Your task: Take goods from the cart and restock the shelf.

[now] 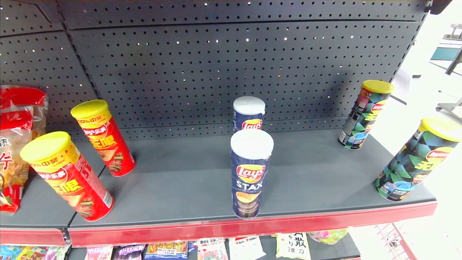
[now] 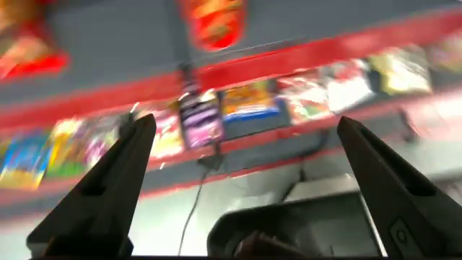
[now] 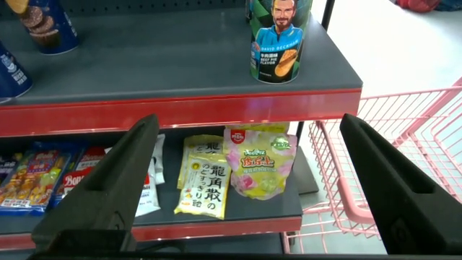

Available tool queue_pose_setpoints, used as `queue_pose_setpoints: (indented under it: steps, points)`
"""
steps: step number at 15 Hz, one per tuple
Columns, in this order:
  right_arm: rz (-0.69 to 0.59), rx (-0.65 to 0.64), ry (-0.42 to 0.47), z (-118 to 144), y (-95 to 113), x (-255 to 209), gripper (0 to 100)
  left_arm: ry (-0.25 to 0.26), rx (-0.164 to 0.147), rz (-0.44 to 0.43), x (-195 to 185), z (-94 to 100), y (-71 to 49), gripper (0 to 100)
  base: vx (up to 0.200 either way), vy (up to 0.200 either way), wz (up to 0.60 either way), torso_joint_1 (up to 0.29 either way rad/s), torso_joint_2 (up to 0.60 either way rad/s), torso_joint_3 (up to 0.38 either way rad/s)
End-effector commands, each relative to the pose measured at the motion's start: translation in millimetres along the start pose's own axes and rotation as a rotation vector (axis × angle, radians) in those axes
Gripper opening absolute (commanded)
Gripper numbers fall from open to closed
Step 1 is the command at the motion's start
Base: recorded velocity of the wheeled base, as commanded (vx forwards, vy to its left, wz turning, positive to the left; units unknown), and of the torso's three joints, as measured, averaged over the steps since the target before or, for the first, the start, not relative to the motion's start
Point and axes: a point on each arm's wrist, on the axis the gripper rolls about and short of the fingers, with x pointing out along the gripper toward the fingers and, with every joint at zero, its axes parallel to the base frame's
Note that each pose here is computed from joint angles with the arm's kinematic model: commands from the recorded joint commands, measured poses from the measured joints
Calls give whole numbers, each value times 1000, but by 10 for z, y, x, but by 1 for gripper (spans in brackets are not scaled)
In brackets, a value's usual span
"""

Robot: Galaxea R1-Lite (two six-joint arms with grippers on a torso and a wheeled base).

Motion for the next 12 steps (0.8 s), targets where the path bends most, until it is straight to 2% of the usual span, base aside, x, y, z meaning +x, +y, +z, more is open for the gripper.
queue_pose_setpoints:
  steps: [1,2,3,4,5,7,8,9,10,11,12]
  points:
    - [-2,0,-1,1,-1,0,100,-2,-190,260,-110,-168,-105,100,0,0,0,0,0,0]
    - [-4,2,-1,1,-1,0,100,36,-251,372,-104,-213,-174,100,0,0,0,0,0,0]
    - [-4,2,-1,1,-1,0,100,48,-281,407,-84,-296,-220,100,0,0,0,0,0,0]
    - [-4,2,0,-1,-1,0,100,8,-283,371,-104,-369,-239,100,0,0,0,0,0,0]
    - [-2,1,-6,0,-1,-4,100,-89,-233,286,-139,-483,-247,100,0,0,0,0,0,0]
    - [-2,1,-6,0,-1,-4,100,-219,-149,212,-72,-723,-237,100,0,0,0,0,0,0]
    - [-4,1,-6,0,-2,-4,100,-259,-129,216,-1,-800,-249,100,0,0,0,0,0,0]
    - [-2,1,-6,0,-1,-4,100,-274,-135,215,78,-818,-250,100,0,0,0,0,0,0]
    - [-2,1,-6,0,-1,-4,100,-362,-135,191,260,-806,-246,100,0,0,0,0,0,0]
    - [-2,1,-6,0,-1,-4,100,-389,-128,182,325,-812,-246,100,0,0,0,0,0,0]
    - [-4,1,-6,0,-2,-4,100,-487,-60,144,594,-900,-252,100,0,0,0,0,0,0]
